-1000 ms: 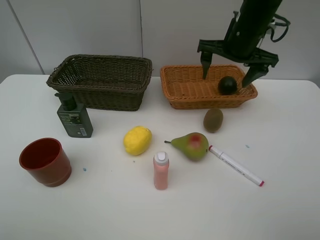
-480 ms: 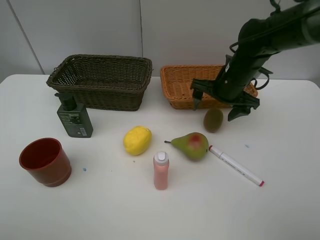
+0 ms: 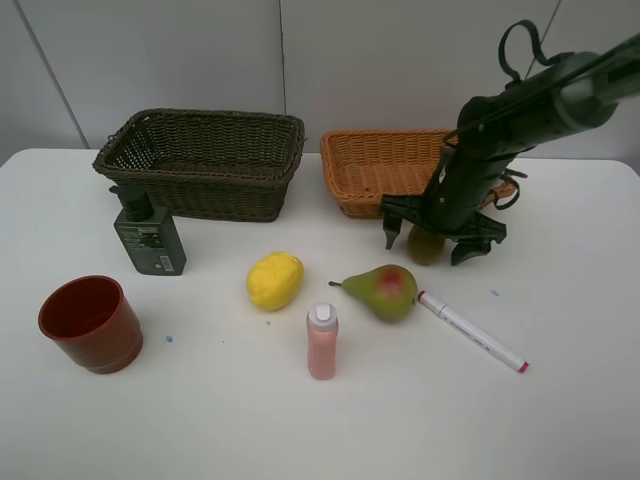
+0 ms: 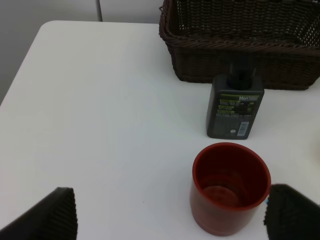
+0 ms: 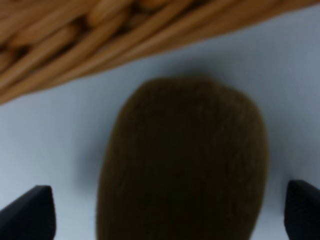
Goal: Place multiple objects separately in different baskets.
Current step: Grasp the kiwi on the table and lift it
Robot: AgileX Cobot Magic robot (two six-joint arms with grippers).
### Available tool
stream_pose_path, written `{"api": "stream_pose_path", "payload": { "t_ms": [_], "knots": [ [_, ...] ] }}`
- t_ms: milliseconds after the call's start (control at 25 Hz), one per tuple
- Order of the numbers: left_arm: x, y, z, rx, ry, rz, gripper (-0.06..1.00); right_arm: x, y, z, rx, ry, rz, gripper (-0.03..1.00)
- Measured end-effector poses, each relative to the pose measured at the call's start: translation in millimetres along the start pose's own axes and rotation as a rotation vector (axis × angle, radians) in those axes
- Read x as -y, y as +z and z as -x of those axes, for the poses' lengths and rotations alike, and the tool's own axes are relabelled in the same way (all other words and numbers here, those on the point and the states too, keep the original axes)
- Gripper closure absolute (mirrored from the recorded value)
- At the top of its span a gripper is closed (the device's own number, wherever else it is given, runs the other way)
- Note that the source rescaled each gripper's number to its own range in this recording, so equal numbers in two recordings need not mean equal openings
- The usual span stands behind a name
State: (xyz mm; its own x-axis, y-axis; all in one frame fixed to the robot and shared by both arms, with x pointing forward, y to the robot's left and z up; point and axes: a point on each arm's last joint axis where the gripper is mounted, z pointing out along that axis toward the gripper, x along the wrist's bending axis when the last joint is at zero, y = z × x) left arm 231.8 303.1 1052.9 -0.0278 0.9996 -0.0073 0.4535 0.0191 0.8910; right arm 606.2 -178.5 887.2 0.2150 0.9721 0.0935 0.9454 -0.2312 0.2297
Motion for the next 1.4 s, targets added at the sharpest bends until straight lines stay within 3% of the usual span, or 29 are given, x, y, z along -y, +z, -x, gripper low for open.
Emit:
{"api": "stream_pose_path", "payload": {
  "t_ms": [680,760,800,880,1400],
  "knots": [
    [0.0,0.0,0.0,0.0,0.0,0.0,-0.03,-8.5,3.1,4.3,-0.022,-0.001,0.054,-0.02],
    [0.0,0.0,0.0,0.0,0.0,0.0,-0.03,-8.1,3.2,4.6,-0.018,-0.001,0.049,0.07],
    [0.0,0.0,0.0,0.0,0.0,0.0,-0.03,-7.3,3.2,5.0,-0.013,0.0,0.041,0.16],
    [0.0,0.0,0.0,0.0,0.0,0.0,-0.03,-5.4,3.3,6.2,0.0,0.002,0.02,0.45],
    [0.0,0.0,0.0,0.0,0.0,0.0,-0.03,-2.2,2.9,8.5,0.025,0.001,-0.016,0.47]
  ]
}}
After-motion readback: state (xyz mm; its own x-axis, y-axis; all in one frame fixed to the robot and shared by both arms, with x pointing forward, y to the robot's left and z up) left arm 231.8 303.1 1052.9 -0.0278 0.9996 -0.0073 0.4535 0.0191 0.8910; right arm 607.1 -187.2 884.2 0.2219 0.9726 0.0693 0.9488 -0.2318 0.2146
